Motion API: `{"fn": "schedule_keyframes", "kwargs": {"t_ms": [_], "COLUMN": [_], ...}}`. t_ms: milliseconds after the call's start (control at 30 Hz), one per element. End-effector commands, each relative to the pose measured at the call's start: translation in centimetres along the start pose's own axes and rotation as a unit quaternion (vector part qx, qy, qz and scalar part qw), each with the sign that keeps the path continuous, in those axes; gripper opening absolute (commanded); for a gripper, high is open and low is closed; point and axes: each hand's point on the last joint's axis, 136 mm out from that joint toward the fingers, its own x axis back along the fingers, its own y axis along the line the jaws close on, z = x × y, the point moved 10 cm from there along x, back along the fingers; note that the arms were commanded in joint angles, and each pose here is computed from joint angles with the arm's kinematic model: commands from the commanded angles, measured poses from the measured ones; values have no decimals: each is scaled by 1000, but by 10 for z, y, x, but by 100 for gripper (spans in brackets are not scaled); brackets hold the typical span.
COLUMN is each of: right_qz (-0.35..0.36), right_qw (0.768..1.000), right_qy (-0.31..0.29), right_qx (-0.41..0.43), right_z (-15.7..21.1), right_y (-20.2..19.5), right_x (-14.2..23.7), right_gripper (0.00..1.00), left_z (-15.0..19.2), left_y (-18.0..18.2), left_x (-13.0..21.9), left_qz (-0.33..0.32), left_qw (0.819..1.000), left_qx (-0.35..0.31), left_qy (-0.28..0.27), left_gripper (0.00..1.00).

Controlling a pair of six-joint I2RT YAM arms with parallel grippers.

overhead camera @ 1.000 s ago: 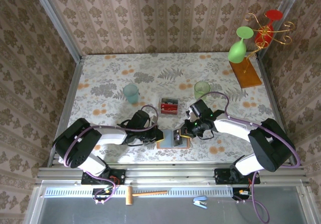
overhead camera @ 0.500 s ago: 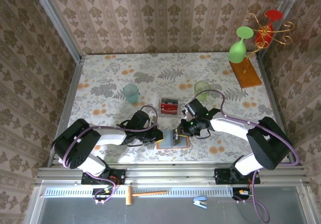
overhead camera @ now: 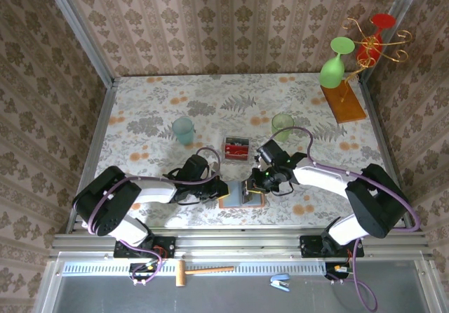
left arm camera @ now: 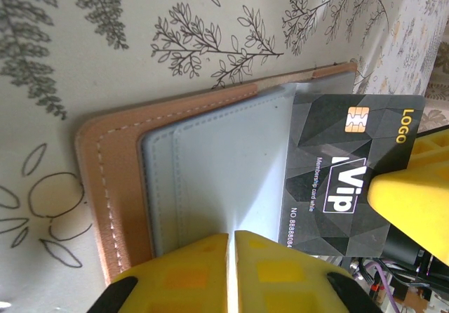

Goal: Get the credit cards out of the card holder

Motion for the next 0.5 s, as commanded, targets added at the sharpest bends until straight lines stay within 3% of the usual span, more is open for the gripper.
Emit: {"fn": "schedule_keyframes", "kwargs": {"t_ms": [0,467], "right_qz": [11,13], "right_qw": [1000,1000], "right_qy": [-6,-2], "right_qx": [-9,-4], "right_z": [4,2], "right_y": [0,1], "right_x": [7,4], "right_gripper": [12,5], "left_z": [2,-3], "left_y": [5,1], "left_x": [-1,-10], "left_qz": [-5,2], "left_qw": [1000,1000], "left_qx": [9,7], "left_qy": [8,21], "left_gripper": [12,12]}}
